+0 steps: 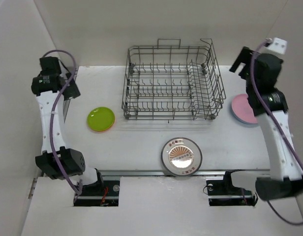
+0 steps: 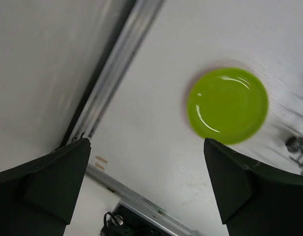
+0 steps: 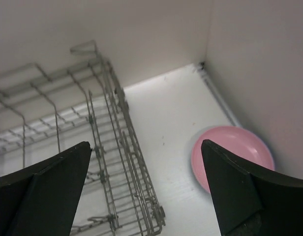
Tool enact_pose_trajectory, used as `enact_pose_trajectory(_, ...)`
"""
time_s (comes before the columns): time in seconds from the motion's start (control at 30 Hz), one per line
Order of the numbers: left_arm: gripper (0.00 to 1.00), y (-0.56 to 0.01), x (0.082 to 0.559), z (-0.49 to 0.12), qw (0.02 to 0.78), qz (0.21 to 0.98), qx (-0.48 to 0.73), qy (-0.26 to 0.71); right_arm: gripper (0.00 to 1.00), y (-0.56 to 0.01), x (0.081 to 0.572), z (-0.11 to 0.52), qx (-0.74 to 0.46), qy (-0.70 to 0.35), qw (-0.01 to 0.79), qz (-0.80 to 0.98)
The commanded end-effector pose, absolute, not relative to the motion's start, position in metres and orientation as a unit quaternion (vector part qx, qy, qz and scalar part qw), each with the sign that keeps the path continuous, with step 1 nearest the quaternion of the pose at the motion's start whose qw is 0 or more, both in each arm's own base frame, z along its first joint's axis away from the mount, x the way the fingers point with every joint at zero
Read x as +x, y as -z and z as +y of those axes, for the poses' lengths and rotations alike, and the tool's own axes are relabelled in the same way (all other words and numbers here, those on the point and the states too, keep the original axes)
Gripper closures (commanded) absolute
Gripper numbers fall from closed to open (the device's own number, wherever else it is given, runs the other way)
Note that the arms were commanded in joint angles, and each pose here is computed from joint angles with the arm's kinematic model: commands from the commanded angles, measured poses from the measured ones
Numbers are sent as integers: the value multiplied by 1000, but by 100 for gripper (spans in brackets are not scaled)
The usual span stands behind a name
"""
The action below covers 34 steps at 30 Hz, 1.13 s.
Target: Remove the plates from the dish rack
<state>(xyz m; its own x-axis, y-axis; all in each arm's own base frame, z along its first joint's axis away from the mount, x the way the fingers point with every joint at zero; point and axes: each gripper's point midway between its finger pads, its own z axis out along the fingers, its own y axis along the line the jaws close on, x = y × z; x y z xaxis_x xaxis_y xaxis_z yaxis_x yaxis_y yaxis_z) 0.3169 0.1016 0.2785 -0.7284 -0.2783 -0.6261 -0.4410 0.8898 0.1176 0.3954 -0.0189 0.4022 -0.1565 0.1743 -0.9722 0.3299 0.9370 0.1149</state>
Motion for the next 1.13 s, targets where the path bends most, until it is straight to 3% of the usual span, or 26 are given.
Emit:
enact_pose_trajectory(0.0,0,-313,280,144,359,865,-300,-182,1,-464,341,-49,250,72,713,651)
enact_pose_trajectory(0.17,0,-331,263,155,401,839,-309,-200,1,-484,265,-57,237,62,759,603)
enact_pose_trajectory(0.5,0,-353,261,149,431,830,-299,-190,1,-505,163,-59,187,52,811,552)
enact_pose_trajectory(1.1,0,-338,258,137,425,843,-287,-163,1,-485,143,-76,239,71,788,562)
